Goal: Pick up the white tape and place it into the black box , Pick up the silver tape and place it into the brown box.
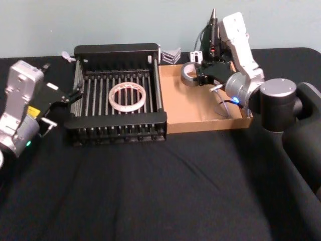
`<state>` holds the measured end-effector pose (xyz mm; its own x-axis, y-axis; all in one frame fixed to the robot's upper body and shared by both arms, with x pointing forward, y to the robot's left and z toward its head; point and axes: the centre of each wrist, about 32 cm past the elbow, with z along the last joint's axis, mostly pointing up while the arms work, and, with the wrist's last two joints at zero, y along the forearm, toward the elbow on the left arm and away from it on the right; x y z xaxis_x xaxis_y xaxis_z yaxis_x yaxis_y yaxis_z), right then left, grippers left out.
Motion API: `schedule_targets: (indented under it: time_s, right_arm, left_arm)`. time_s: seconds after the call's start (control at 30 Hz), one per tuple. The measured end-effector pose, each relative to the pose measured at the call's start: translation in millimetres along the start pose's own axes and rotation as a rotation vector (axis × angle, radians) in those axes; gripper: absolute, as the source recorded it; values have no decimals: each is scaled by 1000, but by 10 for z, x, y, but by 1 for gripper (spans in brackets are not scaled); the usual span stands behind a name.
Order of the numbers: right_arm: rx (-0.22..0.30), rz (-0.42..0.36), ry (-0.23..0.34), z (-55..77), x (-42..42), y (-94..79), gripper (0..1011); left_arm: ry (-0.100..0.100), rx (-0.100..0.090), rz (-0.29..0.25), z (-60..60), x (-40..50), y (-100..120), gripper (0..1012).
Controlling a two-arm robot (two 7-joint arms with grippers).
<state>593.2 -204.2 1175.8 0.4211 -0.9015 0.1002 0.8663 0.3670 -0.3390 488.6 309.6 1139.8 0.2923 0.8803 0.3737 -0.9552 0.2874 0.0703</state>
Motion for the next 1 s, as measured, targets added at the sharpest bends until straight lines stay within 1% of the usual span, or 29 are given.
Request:
schedule_targets:
  time_s: [0.17, 0.37, 0.6, 0.9, 0.97, 1.0]
  right_arm:
    - [-31, 4, -11, -59, -21, 35, 139]
    - [-54, 12, -24, -90, -37, 51, 139]
    - [-64, 9, -39, -102, -51, 50, 139]
    - [-64, 9, -38, -101, -51, 50, 139]
    - [-63, 9, -37, -99, -49, 49, 199]
    - [-63, 9, -36, -99, -48, 49, 199]
  left_arm:
    - [0, 0, 0, 0, 0, 0, 1001]
    - [0, 0, 0, 0, 0, 0, 1001]
    - [0, 0, 0, 0, 0, 0, 1001]
    - [0, 0, 0, 0, 0, 0, 1001]
    - [0, 0, 0, 0, 0, 0, 1001]
    - [0, 0, 0, 0, 0, 0, 1001]
